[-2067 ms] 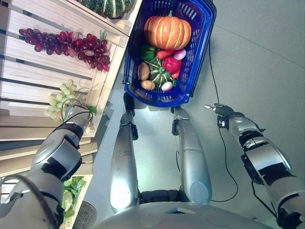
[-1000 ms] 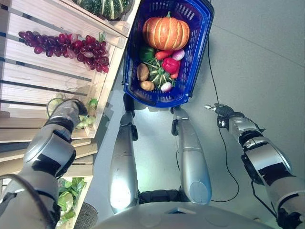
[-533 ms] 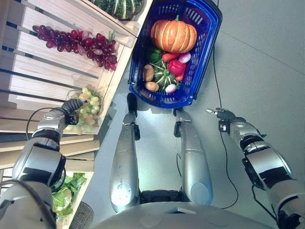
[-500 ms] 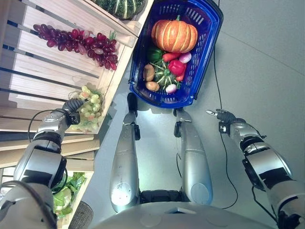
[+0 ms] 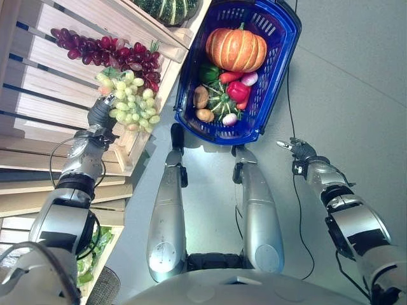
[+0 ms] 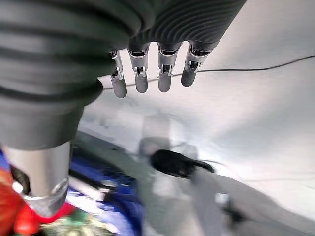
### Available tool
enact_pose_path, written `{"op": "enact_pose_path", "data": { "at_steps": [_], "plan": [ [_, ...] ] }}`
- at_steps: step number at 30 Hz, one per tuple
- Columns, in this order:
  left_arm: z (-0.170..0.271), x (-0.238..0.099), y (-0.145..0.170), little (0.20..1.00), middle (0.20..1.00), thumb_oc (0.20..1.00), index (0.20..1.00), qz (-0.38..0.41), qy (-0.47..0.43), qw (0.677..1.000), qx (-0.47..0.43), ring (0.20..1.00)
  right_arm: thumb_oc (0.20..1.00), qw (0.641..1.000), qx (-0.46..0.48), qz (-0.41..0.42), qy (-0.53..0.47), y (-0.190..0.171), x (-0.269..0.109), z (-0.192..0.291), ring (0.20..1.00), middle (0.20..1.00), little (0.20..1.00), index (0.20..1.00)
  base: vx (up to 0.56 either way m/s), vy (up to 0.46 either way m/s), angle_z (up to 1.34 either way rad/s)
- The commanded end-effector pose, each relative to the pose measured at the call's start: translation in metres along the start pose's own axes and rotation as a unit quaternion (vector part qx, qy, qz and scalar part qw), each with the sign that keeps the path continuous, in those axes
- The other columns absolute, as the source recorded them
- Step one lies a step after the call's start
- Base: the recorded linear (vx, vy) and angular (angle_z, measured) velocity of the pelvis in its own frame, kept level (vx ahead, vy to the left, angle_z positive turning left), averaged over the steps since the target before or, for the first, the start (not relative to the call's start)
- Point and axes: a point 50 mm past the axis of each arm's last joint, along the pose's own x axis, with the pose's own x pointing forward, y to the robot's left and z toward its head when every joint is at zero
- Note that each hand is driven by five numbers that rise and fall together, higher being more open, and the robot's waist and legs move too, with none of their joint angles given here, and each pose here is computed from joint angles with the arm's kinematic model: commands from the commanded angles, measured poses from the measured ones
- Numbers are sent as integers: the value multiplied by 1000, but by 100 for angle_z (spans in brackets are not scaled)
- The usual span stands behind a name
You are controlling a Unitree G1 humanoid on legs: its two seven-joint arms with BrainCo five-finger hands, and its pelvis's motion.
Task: Pick up fruits and vegetables into the basket
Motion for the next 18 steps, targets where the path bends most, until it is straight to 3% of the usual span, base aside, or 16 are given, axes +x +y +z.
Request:
{"op": "enact_pose_path", "data": {
  "at_steps": [1,8,18],
  "plan": [
    [21,0,-10,200,200,200,200,-35,-102,994,-17,200,1000,996,41,-40,-64,-15,-7,5,1000,1000,1000,1000,0,0,0],
    [35,2,-37,200,200,200,200,-86,-159,984,-3,200,1000,975,86,-25,-206,14,-21,51,1000,1000,1000,1000,0,0,0],
    [51,-1,-88,200,200,200,200,-181,-218,958,46,200,1000,912,89,72,-393,53,-67,103,1000,1000,1000,1000,0,0,0]
  ]
}}
